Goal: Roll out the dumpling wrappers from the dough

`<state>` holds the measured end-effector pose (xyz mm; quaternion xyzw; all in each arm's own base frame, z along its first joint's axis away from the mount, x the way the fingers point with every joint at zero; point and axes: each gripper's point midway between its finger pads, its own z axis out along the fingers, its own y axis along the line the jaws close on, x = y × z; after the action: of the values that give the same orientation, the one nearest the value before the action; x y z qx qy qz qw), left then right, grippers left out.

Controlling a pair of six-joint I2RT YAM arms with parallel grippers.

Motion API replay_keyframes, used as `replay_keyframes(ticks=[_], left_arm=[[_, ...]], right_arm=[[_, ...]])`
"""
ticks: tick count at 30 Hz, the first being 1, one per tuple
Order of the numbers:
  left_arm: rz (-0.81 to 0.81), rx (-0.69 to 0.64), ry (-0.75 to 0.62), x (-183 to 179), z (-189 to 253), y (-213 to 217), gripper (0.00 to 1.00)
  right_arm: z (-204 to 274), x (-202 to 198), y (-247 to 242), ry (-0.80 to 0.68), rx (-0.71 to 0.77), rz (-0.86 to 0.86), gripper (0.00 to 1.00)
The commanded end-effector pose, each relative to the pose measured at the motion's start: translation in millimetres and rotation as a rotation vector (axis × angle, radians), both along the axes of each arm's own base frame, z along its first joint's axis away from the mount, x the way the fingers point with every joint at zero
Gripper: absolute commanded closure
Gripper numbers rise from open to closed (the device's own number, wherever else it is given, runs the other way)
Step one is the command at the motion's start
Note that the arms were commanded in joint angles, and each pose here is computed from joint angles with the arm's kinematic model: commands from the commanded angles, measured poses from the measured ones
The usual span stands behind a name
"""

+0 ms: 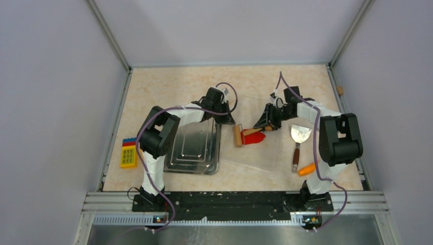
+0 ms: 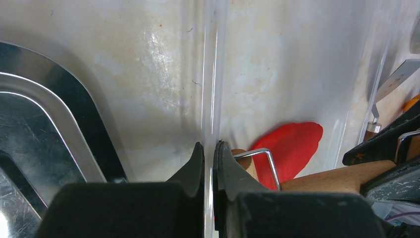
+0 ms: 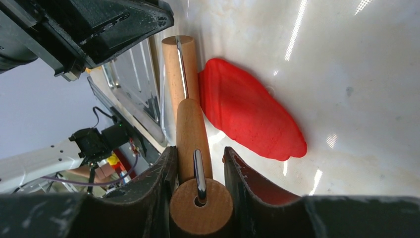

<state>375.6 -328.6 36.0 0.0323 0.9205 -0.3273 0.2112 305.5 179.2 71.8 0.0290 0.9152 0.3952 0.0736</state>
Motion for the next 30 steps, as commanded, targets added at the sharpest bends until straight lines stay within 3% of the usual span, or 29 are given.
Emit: replay_keyframes(ticks=[1, 5, 10, 16, 21, 30], left_arm=[[0.055, 0.111, -0.002, 2, -27, 20, 1.00], [0.046, 0.120, -0.009, 2, -29, 21, 1.00], [0.031, 0.135, -0.016, 2, -33, 24, 1.00], [0.018, 0.143, -0.040, 5, -32, 25, 1.00], [0.009, 0.138, -0.043, 5, -32, 23, 1.00], [0.003, 0.127, -0.041, 6, -35, 21, 1.00]], right_arm=[[-67, -22, -39, 0.068, -0.339, 0.012, 1.00], [-37, -16, -15, 0.008, -0.222, 0.058, 1.00], [42, -15, 7, -0.155, -0.048, 0.165, 1.00], [106, -21, 3, -0.377, -0.048, 0.286, 1.00], [131, -10, -11, -0.590, -0.191, 0.463, 1.00], [140, -26, 14, -0.994, -0.591, 1.068, 1.00]])
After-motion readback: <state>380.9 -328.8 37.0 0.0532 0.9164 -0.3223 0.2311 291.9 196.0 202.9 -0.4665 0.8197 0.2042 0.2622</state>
